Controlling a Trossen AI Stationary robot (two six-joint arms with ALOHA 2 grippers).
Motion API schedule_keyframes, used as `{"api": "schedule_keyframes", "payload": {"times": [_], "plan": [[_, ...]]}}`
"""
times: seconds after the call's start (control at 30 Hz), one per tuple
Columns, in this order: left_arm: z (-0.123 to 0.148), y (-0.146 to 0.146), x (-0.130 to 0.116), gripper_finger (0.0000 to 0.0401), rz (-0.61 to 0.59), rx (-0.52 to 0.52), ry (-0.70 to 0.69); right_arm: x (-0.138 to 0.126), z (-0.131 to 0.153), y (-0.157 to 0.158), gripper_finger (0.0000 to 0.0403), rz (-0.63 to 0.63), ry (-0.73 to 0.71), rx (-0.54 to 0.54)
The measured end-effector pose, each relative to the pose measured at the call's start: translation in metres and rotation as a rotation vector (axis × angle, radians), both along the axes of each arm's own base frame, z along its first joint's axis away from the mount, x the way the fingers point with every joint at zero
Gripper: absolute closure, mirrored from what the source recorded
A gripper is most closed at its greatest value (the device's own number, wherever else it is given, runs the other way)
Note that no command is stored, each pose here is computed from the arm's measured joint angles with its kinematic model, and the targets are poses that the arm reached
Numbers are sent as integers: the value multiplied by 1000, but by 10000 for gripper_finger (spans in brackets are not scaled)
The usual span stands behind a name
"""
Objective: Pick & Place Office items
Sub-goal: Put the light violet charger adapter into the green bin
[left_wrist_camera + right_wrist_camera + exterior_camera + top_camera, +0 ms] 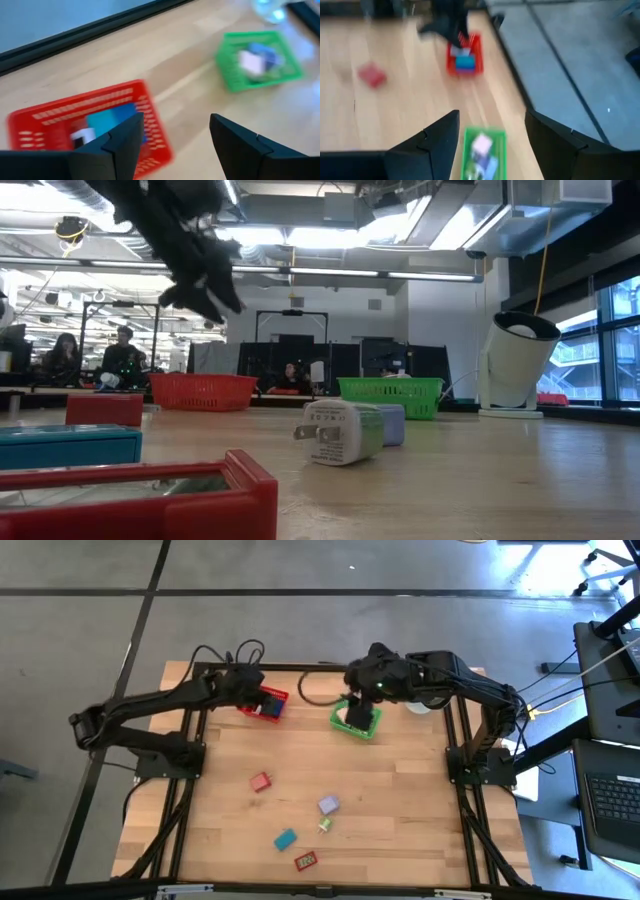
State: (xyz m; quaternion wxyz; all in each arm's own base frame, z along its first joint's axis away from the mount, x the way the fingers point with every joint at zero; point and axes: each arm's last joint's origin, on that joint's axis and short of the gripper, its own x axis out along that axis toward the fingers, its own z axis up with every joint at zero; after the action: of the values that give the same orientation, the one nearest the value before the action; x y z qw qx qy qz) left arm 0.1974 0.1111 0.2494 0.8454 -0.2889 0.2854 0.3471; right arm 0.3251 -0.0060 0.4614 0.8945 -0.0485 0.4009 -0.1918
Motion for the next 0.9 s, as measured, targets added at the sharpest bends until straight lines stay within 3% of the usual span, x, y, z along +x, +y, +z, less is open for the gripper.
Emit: {"api": "schedule_keyframes", "payload": {"times": [0.3, 0.47, 0.73, 0.9], "plan": [[29, -47, -5, 178, -8, 37, -175, 20, -63, 9, 175, 253, 247, 203], [40, -71, -8, 178, -6, 12, -270, 31, -111, 21, 175, 317, 319, 321], [46, -101, -5, 178, -116, -40, -352, 48, -174, 47, 175, 377, 121, 328], [46, -116, -4, 178, -140, -135, -384, 51, -212, 65, 175, 441, 34, 369]]}}
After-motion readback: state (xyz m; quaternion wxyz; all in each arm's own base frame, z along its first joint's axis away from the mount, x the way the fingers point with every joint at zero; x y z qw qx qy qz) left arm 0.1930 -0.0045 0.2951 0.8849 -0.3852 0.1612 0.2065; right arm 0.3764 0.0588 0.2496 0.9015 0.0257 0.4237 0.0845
